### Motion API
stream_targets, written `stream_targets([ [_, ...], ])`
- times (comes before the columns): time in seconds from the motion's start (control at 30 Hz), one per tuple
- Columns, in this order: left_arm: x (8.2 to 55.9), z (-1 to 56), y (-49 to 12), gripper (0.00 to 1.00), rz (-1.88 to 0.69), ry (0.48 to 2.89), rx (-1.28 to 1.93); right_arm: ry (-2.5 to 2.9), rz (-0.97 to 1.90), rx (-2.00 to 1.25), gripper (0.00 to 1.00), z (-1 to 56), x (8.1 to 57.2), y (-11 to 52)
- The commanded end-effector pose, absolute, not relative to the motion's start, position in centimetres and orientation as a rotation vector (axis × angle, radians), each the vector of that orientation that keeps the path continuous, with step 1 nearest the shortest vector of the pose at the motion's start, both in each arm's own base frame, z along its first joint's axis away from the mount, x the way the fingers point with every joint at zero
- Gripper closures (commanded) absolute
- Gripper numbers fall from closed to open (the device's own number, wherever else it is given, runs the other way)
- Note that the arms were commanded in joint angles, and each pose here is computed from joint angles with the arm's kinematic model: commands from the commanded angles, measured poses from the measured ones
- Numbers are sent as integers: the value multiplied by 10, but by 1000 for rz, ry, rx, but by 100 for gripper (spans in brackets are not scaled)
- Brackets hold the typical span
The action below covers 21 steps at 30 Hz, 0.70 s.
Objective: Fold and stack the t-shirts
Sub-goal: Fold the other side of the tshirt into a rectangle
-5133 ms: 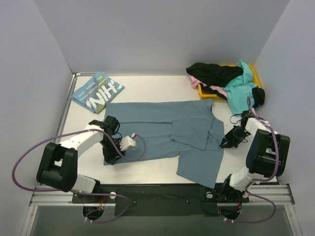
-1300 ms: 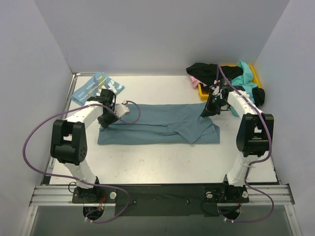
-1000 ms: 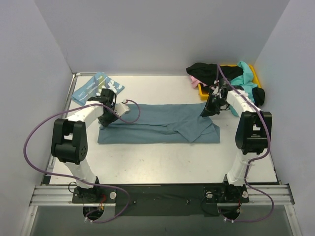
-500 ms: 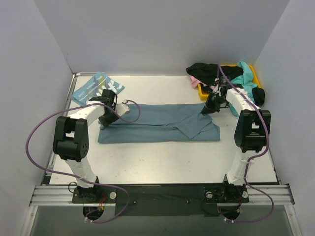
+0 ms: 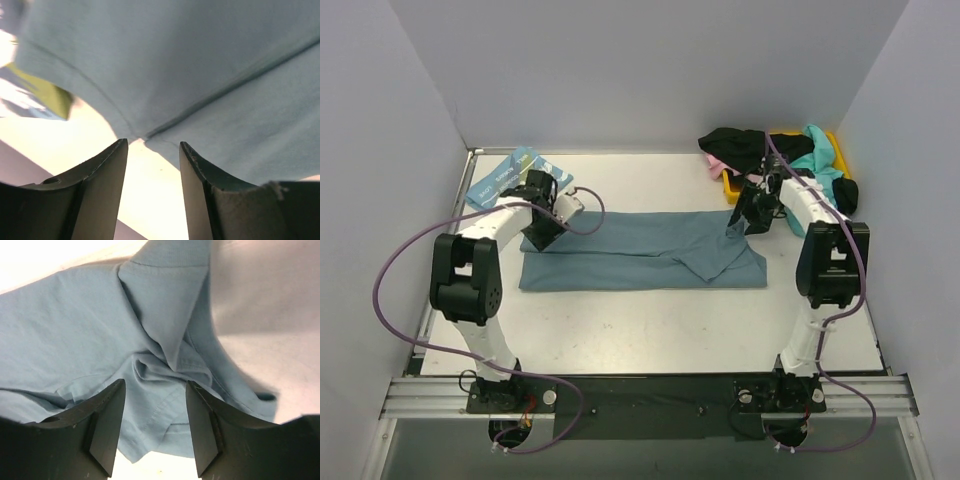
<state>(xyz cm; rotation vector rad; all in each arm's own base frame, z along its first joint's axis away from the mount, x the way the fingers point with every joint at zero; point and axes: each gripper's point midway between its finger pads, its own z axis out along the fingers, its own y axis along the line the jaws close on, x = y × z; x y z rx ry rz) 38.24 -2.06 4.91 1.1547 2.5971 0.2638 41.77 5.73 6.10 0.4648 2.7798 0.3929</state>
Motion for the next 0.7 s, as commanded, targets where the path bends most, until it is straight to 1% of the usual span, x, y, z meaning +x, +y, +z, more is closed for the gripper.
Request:
stream_targets([
  [0.0,416,116,-22,44,270,2464,945,2696,238,630,52,105,393,18],
  [0.03,418,126,-18,44,268,2450,911,2661,215,675,52,115,385,6],
  [0.07,415,130,-14,46,267,2457,907,2684,202,729,52,106,369,3],
  [0.1,409,134,-16,51,251,2441,947,2664,198,776,52,111,358,-6],
  [0.13,399,131,-17,53,228,2450,993,2692,193,824,51,100,341,-8],
  [0.17,379,127,-24,54,160,2435,1101,2678,194,869,51,102,330,-14],
  [0.2,369,123,-30,55,112,2422,1153,2715,195,912,51,87,313,-14],
  [0.23,349,115,-34,54,60,2391,1246,2704,197,949,50,87,305,-19],
  [0.27,341,119,-38,54,60,2354,1284,2724,193,1001,50,76,292,-20],
  [0.3,324,101,-36,52,47,2364,1372,2721,197,1011,49,75,287,-20],
  [0.4,304,82,-32,43,92,2344,1466,2738,227,1079,48,55,269,-12],
  [0.43,299,69,-31,41,104,2347,1489,2717,247,1085,47,51,272,-11],
  [0.47,296,62,-29,40,135,2352,1511,2725,258,1122,47,42,268,-8],
  [0.57,296,42,-29,39,157,2353,1524,2697,342,1163,47,27,279,0],
  [0.67,299,32,-30,39,169,2356,1515,2707,354,1212,47,11,277,2],
])
